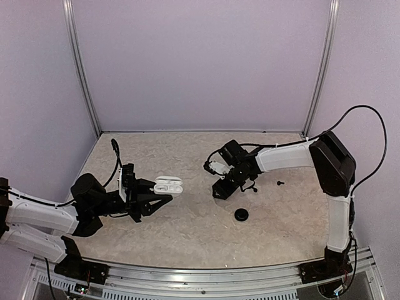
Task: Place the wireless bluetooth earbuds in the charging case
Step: Move the right earbud to the center of the board, then pick up the right earbud from the center of the board.
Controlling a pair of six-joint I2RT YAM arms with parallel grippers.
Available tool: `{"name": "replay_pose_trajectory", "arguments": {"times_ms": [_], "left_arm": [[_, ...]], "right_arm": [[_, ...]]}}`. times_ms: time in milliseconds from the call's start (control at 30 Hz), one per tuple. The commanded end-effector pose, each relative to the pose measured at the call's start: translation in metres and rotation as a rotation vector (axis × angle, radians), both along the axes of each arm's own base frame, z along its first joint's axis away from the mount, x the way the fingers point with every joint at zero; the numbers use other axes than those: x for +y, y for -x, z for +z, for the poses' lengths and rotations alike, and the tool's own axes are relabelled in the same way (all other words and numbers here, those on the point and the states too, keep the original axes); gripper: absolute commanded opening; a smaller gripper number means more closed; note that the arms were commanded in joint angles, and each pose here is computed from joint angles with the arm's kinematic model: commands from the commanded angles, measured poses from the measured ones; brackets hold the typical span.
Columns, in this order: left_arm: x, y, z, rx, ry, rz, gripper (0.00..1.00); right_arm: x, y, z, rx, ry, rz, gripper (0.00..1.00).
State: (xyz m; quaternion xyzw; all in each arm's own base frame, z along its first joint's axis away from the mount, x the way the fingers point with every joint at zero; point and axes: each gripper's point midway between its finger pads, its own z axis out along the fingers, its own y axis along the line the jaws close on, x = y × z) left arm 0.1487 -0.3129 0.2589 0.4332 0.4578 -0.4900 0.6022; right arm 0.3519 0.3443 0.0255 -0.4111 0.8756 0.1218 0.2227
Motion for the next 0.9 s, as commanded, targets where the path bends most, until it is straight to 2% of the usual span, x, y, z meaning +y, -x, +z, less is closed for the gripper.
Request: {"name": "replay_pose_trajectory", "arguments": {"times_ms": [0, 100, 200, 267, 433, 867], "left_arm": [[0.003, 0.000, 0.011, -0.031, 0.033, 0.011, 0.00], [0.004, -0.001, 0.011, -0.032, 0.034, 0.012, 0.00], [0.004, 0.000, 0.011, -0.031, 0.034, 0.011, 0.00], [0.004, 0.000, 0.011, -0.031, 0.033, 0.011, 0.00], [0.005, 0.000, 0.011, -0.033, 0.033, 0.014, 0.00], [0.006, 0.001, 0.011, -0.036, 0.034, 0.014, 0.00]], "right_arm": [[0.013, -0.001, 0.029, 0.023, -0.186, 0.083, 0.58], [0.005, -0.006, 0.049, 0.024, -0.290, 0.109, 0.56], [-0.010, -0.015, 0.053, 0.055, -0.334, 0.095, 0.46], [-0.016, -0.017, 0.050, 0.070, -0.340, 0.089, 0.42], [-0.018, -0.010, 0.037, 0.109, -0.315, 0.113, 0.37], [-0.017, 0.003, 0.008, 0.176, -0.297, 0.168, 0.37]]}}
